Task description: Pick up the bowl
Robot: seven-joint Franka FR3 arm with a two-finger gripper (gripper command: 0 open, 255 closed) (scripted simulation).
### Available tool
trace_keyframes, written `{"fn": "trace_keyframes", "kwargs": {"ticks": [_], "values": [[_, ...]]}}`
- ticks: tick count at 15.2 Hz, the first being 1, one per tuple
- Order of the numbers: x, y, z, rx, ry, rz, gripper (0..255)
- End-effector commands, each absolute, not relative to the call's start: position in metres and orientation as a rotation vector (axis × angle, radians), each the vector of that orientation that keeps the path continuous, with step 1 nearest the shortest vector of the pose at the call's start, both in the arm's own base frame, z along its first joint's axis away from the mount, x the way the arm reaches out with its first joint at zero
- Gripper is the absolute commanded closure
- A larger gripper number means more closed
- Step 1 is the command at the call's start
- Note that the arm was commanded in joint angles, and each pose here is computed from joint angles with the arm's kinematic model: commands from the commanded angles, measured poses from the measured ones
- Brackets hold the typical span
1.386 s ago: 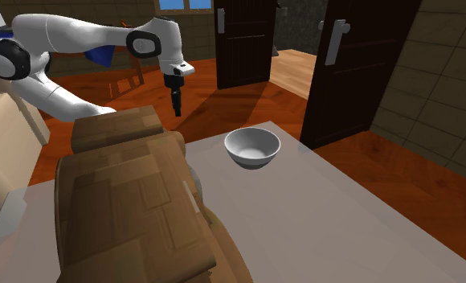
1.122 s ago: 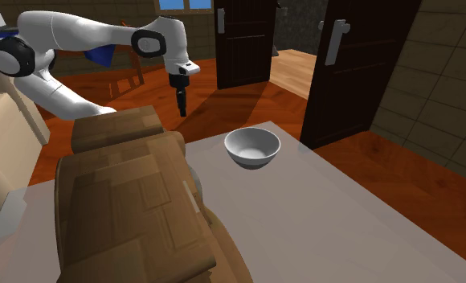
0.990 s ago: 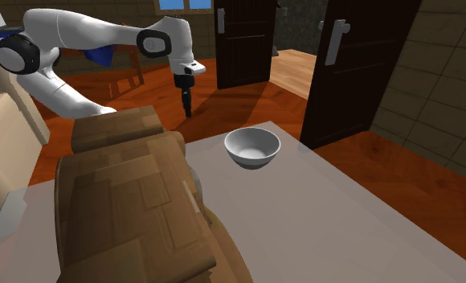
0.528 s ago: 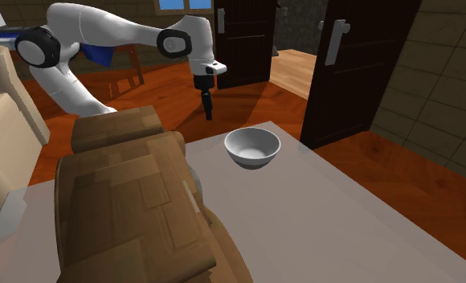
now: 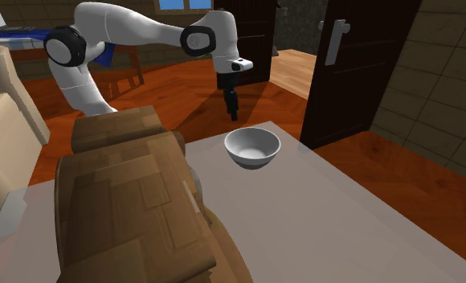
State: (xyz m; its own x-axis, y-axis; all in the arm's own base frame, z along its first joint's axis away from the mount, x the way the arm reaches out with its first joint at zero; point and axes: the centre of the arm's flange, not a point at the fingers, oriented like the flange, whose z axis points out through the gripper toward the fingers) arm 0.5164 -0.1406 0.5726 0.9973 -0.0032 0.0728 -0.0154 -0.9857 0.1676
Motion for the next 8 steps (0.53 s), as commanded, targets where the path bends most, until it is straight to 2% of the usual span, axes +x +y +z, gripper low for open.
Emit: {"fn": "trace_keyframes", "kwargs": {"ticks": [1,8], "values": [[0.536,-0.153,0.575,2.952,-0.013,0.120,0],[0.550,-0.162,0.552,2.939,-0.013,0.129,0]]}}
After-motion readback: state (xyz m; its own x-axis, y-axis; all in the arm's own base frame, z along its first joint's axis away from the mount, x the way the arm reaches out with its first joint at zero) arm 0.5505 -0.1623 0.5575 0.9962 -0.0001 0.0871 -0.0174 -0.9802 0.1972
